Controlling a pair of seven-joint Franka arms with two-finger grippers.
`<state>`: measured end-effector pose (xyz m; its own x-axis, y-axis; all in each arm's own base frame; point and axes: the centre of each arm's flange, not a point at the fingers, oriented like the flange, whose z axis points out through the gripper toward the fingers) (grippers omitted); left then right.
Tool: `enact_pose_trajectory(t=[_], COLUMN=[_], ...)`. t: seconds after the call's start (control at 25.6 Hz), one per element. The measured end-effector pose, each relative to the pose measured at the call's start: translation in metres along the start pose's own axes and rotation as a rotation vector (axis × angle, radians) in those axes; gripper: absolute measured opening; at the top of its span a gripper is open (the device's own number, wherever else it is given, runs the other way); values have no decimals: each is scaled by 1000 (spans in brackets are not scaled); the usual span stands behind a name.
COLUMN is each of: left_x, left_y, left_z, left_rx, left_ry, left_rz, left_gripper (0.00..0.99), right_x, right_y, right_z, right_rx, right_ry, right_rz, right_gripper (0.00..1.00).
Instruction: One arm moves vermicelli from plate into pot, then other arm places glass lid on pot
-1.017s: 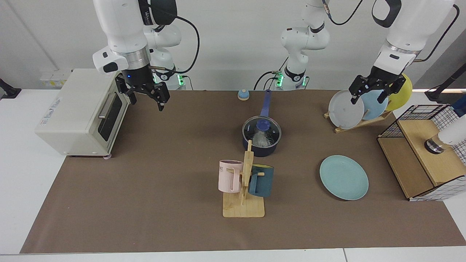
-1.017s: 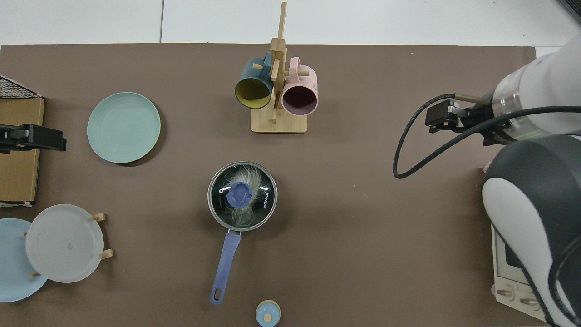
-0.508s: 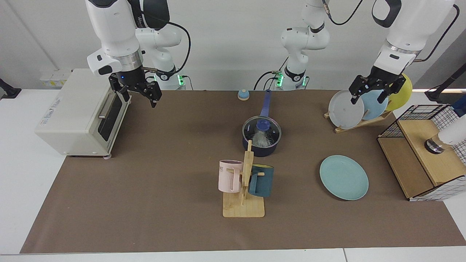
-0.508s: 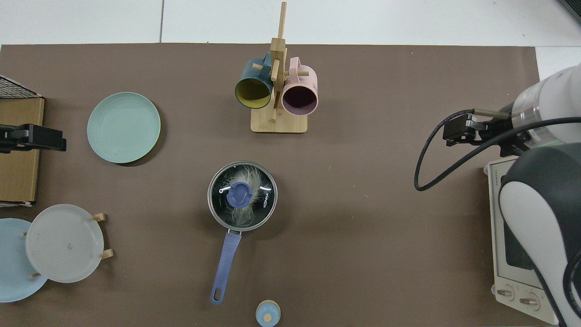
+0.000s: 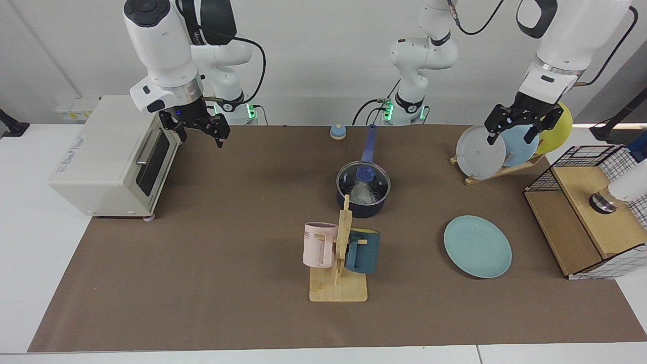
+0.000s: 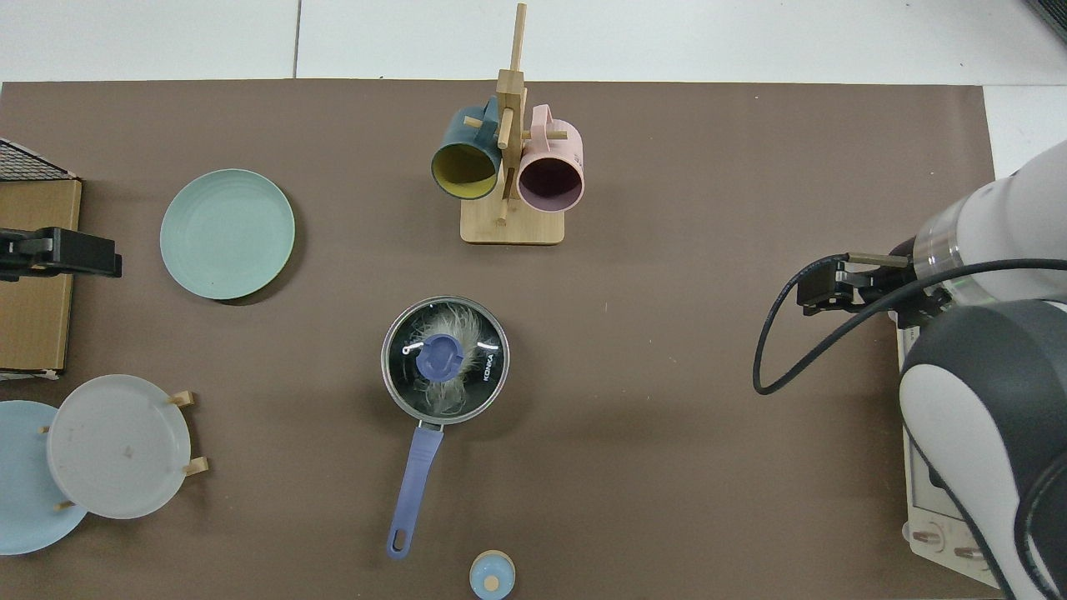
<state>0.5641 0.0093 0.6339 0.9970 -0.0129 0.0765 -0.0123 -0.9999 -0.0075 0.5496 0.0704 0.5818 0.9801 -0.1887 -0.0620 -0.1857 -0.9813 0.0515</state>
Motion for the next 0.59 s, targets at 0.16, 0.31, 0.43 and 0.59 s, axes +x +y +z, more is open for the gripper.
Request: enact_pose_trajectory(t=[0.16, 0.31, 0.43, 0.59], left_x=[0, 0, 0, 0], left_y=[0, 0, 0, 0], left_z=[0, 0, 0, 0], left_rx=[0, 0, 0, 0], left_ry=[0, 0, 0, 0], left_rz=[0, 0, 0, 0], left_gripper=[991, 991, 991, 991], right_x=[3, 7, 9, 11], right_y=[8, 19, 24, 30], right_z=[-1, -5, -11, -22], right_rx=[7, 13, 18, 24], right_ry=[2, 13, 25, 47], right_rz=[4, 18, 25, -5], right_gripper=[1000, 1000, 1000, 1000])
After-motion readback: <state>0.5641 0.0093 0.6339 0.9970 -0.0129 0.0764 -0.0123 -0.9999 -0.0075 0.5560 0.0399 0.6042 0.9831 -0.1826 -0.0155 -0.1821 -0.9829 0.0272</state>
